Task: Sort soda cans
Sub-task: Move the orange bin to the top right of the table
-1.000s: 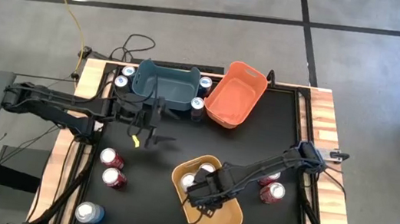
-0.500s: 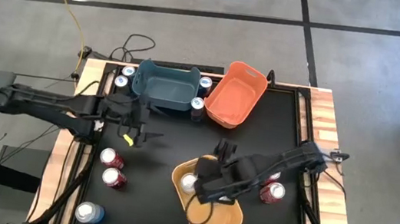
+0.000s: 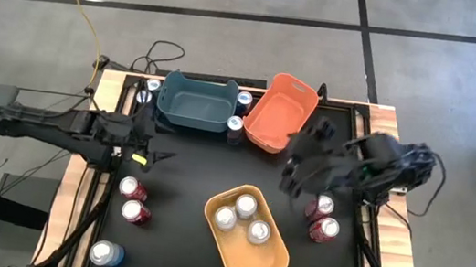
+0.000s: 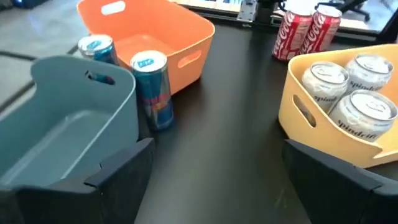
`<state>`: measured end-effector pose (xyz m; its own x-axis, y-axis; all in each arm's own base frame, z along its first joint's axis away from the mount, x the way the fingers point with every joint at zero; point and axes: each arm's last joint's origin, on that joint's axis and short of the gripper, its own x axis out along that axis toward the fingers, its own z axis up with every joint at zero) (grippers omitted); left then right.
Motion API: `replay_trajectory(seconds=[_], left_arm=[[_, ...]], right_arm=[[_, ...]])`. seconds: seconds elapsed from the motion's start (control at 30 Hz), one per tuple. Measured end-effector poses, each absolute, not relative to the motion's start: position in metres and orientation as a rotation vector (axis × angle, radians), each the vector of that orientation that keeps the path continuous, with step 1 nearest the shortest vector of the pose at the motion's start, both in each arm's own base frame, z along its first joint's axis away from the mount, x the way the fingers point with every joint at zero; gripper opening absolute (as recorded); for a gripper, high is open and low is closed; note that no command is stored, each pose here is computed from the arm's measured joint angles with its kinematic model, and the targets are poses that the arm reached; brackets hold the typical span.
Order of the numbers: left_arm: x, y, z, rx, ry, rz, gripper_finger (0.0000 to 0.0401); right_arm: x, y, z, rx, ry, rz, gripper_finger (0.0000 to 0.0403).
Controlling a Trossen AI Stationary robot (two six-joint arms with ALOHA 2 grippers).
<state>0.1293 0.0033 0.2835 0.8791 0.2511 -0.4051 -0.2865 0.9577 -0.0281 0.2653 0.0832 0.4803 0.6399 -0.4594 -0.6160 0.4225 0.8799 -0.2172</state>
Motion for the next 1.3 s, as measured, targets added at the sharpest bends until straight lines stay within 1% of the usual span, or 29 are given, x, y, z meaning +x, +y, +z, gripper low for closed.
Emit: replay_trajectory(seconds=[0.2,0.27,0.33,0.4,0.47,0.6,0.77,0.87,1.0,1.13,1.3], left_arm=[[0.127,-0.001,0.275,-0.135,0.498,0.258,0.0349],[0.128,-0.005,0.274,-0.135,0.506,0.233,0.0349],[0.129,-0.01,0.275,-0.125,0.493,0.209,0.0348],[0.128,-0.015,0.277,-0.109,0.476,0.196,0.0342],[0.129,-0.02,0.279,-0.105,0.441,0.186,0.0335],[0.128,-0.033,0.281,-0.112,0.414,0.126,0.0323],[0.128,-0.049,0.278,-0.097,0.418,0.122,0.0316],[0.129,-0.058,0.276,-0.073,0.415,0.136,0.0316],[0.129,-0.067,0.273,-0.027,0.401,0.169,0.0315],[0.131,-0.072,0.271,0.011,0.395,0.211,0.0315],[0.135,-0.077,0.268,0.02,0.407,0.207,0.0315]], right_arm=[[0.253,0.06,0.495,0.051,0.639,-0.571,0.0315],[0.258,0.06,0.499,0.092,0.611,-0.506,0.0315],[0.267,0.066,0.503,0.095,0.57,-0.395,0.0314],[0.28,0.075,0.505,0.058,0.532,-0.266,0.0312],[0.289,0.079,0.506,-0.006,0.508,-0.209,0.0302],[0.298,0.074,0.496,-0.11,0.568,-0.213,0.0266],[0.307,0.054,0.473,-0.17,0.676,-0.27,0.0202],[0.305,0.037,0.462,-0.15,0.7,-0.297,0.0162],[0.305,0.015,0.45,-0.054,0.634,-0.197,0.012],[0.301,-0.005,0.43,-0.001,0.547,-0.119,0.0096],[0.284,-0.027,0.406,0.024,0.46,-0.103,0.0085]])
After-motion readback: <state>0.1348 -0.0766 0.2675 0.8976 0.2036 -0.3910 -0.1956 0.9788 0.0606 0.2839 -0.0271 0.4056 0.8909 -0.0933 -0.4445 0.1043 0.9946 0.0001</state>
